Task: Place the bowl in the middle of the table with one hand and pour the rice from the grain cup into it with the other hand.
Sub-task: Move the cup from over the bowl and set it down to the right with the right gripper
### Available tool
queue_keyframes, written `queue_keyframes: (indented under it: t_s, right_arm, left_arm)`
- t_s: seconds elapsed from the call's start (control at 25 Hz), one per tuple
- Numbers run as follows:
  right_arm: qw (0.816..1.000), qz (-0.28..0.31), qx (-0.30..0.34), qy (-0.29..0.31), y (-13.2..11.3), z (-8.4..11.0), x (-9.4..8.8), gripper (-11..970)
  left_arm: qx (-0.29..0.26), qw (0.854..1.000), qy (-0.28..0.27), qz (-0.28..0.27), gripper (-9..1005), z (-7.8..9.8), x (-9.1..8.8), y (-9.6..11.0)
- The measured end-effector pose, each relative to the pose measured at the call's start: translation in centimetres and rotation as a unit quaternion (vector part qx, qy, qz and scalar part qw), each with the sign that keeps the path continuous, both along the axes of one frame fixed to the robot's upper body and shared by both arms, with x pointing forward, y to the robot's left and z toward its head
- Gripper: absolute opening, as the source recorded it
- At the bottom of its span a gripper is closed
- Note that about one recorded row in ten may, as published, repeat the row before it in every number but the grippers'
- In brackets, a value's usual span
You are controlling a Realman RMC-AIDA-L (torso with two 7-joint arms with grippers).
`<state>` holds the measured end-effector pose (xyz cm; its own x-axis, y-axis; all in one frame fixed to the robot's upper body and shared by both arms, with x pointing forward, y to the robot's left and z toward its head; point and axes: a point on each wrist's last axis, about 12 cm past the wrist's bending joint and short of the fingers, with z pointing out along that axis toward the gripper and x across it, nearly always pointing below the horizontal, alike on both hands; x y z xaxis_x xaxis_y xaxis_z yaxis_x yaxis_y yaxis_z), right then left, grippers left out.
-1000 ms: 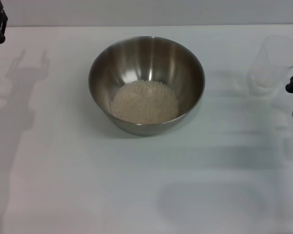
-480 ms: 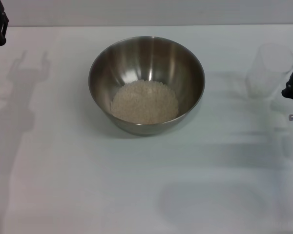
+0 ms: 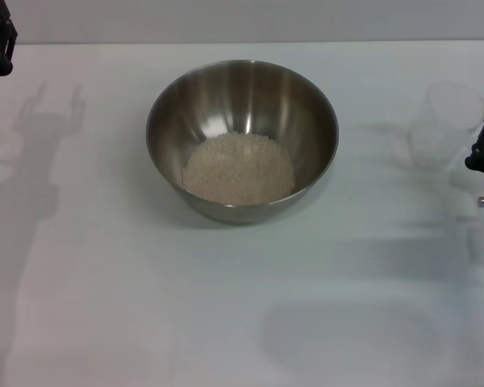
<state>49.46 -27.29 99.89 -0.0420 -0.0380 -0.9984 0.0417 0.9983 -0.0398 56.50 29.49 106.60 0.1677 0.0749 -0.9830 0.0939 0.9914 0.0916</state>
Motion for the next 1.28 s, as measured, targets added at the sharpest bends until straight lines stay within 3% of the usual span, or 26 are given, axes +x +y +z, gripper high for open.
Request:
queue_keyframes:
  t_s: [1.28]
  right_arm:
    - [0.999, 0.008, -0.013, 0.033, -0.35, -0.66, 0.44, 5]
  left_arm:
    - [0.004, 1.0, -0.009, 0.0, 557, 0.48, 0.46, -0.02]
